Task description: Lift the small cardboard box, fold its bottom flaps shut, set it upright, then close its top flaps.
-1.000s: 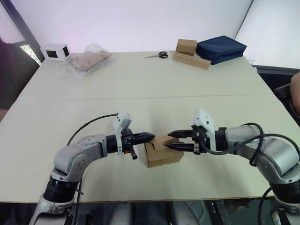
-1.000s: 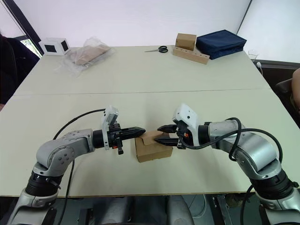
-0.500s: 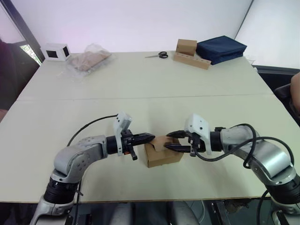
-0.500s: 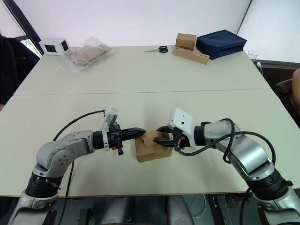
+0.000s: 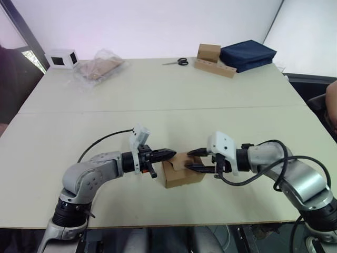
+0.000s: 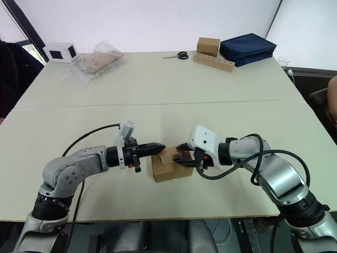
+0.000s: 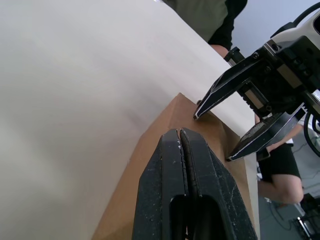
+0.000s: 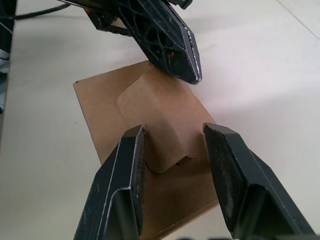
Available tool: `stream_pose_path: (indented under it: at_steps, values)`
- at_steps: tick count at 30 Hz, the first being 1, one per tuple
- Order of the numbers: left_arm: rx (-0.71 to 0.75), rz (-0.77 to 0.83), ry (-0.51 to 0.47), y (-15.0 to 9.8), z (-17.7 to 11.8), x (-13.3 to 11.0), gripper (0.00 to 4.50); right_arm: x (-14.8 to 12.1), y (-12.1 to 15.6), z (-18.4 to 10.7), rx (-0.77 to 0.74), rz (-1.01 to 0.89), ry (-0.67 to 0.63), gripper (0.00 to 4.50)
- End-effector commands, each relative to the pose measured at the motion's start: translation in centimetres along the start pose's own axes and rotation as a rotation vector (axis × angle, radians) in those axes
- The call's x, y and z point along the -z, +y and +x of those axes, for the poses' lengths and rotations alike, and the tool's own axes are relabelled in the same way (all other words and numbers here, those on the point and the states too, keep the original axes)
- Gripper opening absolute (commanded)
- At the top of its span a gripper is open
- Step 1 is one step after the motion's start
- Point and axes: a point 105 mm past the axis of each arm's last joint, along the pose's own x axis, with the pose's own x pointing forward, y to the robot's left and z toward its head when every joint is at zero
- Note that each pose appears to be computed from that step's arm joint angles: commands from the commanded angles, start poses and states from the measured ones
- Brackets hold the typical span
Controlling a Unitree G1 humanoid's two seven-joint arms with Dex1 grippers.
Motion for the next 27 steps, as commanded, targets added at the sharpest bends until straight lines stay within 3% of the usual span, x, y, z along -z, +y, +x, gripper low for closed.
stream_pose_path:
  at_steps: [1,12,27]
  values:
    - [0.037,0.02,-0.014,-1.1,0.2,-0.7,0.0,0.0,-0.6,0.0,0.043,-0.036,0.002,1.85]
    - [0.024,0.004,-0.016,-0.8,0.1,-0.5,0.0,0.3,-1.1,0.3,0.079,-0.055,0.003,1.85]
    - [0.003,0.108,0.079,-0.2,0.4,2.1,0.0,-1.3,0.0,-1.3,-0.016,0.148,-0.115,1.85]
